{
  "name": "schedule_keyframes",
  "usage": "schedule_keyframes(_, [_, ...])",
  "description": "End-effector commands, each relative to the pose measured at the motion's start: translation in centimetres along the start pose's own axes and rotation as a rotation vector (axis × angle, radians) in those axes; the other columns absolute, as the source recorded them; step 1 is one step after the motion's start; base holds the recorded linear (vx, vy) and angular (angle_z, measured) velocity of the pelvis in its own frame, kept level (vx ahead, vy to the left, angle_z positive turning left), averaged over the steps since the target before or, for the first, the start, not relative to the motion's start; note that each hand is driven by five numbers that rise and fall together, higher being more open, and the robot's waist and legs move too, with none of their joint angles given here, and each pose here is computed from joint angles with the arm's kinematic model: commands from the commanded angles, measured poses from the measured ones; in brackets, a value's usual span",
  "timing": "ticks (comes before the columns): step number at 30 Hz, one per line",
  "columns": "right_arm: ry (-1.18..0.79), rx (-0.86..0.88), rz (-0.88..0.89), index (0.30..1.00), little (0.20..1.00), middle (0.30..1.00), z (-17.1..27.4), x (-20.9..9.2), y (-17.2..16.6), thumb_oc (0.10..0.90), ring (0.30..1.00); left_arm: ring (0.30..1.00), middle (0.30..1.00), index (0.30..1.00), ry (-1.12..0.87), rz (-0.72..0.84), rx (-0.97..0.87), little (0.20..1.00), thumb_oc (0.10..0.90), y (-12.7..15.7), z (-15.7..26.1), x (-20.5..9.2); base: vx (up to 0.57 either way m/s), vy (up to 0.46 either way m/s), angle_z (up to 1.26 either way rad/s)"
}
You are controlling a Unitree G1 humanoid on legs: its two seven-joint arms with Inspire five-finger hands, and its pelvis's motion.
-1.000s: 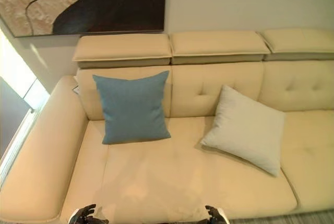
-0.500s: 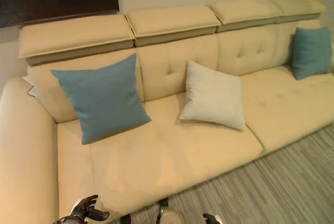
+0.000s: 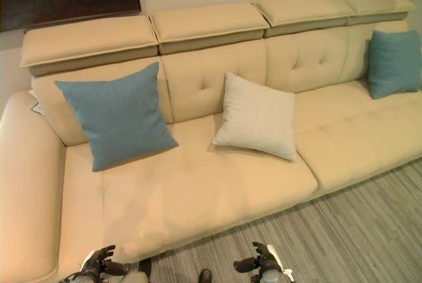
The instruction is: Pick up all the scattered cushions and arrange them neatly on the sofa.
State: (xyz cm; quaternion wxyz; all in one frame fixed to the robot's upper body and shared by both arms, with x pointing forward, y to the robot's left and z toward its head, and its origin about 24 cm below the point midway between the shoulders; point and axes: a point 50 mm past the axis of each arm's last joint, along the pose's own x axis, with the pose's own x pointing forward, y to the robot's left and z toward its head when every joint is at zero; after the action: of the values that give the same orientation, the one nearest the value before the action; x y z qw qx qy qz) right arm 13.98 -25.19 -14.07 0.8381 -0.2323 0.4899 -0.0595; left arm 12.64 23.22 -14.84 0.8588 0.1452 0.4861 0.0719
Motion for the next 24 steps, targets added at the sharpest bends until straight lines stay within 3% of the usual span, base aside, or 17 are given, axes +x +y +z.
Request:
schedule_keyframes(1, [-0.030, -0.012, -0.064, 0.900, 0.900, 0.900, 0.5, 0.2, -1.4, 0.800, 0.900, 0.900, 0.900, 0.900, -0.060, 0.009, -0.010, 0.900, 0.800, 0.2, 1.9, 0.4, -0.18, -0.048, 0.00])
schedule_keyframes(11, [0.069, 0.015, -0.057, 0.900, 0.900, 0.900, -2.4, -0.4, -0.7, 0.800, 0.900, 0.900, 0.900, 0.900, -0.002, -0.021, -0.010, 0.900, 0.800, -0.8, 0.5, 0.1, -0.07, 0.039, -0.32])
schedule_keyframes(17, [0.043, 0.005, -0.041, 0.900, 0.900, 0.900, -1.5, -0.3, -0.2, 0.800, 0.900, 0.900, 0.900, 0.900, 0.032, 0.004, 0.013, 0.900, 0.800, 0.2, -0.4, 0.1, -0.04, 0.015, -0.75])
schedule_keyframes(24, [-0.009, -0.006, -0.047, 0.900, 0.900, 0.900, 0.3, 0.1, -0.4, 0.800, 0.900, 0.900, 0.900, 0.900, 0.023, 0.021, 0.022, 0.900, 0.800, 0.7, 0.1, 0.3, 0.06, -0.192, -0.56])
